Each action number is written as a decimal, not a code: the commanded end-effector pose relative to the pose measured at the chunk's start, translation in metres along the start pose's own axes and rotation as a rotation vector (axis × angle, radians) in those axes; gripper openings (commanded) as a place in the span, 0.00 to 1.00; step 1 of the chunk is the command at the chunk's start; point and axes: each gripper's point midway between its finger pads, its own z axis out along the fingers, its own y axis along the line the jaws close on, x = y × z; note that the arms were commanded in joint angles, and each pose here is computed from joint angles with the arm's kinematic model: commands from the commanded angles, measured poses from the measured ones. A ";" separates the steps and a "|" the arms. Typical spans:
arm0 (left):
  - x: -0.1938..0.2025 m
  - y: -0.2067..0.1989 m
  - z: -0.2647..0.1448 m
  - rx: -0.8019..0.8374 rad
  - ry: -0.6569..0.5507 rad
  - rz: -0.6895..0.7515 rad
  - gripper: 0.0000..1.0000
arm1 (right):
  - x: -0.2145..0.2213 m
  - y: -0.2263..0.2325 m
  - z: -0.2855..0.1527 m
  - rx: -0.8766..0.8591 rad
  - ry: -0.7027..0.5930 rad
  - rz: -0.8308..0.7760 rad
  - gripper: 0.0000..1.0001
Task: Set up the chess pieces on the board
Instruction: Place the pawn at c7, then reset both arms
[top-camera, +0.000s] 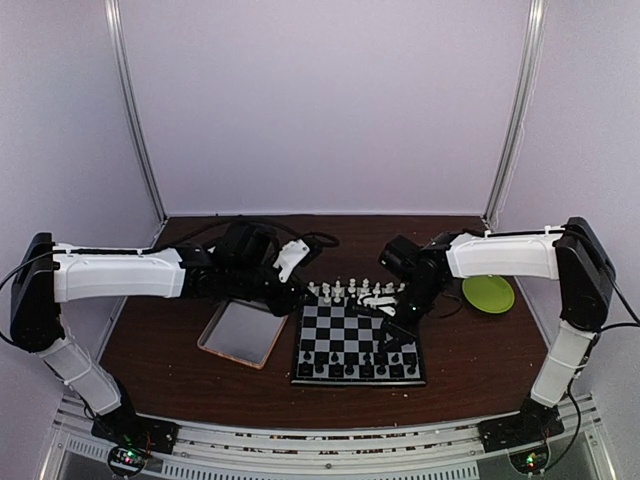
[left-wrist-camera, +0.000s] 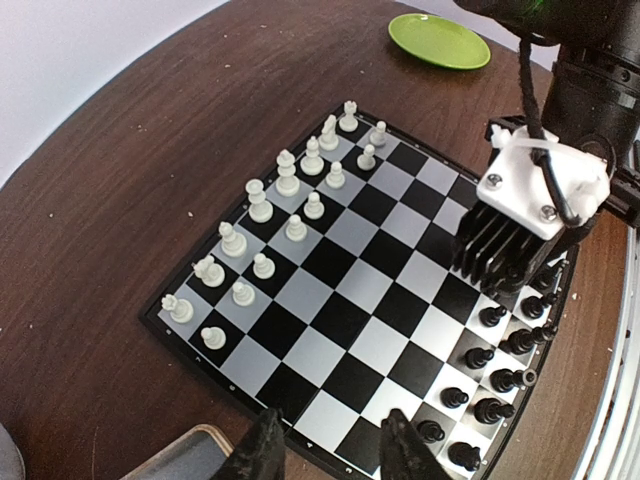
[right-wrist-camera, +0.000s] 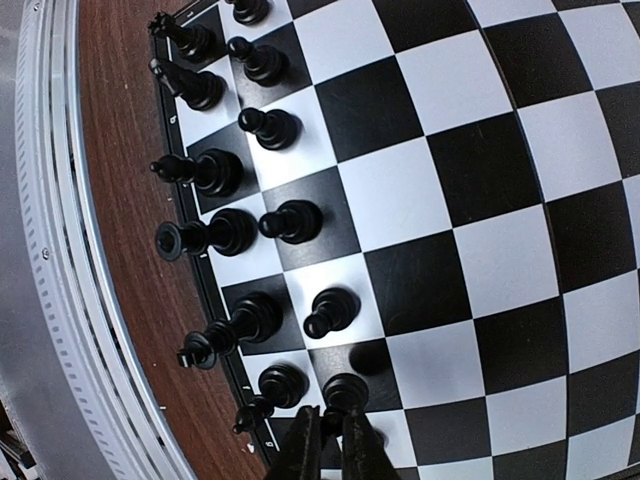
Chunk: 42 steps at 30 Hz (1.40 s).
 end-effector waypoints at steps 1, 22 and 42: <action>-0.009 0.006 -0.007 -0.017 -0.040 -0.010 0.34 | 0.006 -0.002 0.008 0.006 0.029 -0.009 0.09; -0.021 0.019 -0.026 -0.071 -0.033 -0.015 0.35 | -0.016 -0.002 -0.058 0.087 -0.087 -0.029 0.19; -0.062 0.175 -0.150 -0.717 -0.052 -0.118 0.98 | 0.037 -0.110 -0.315 1.123 -0.795 0.453 1.00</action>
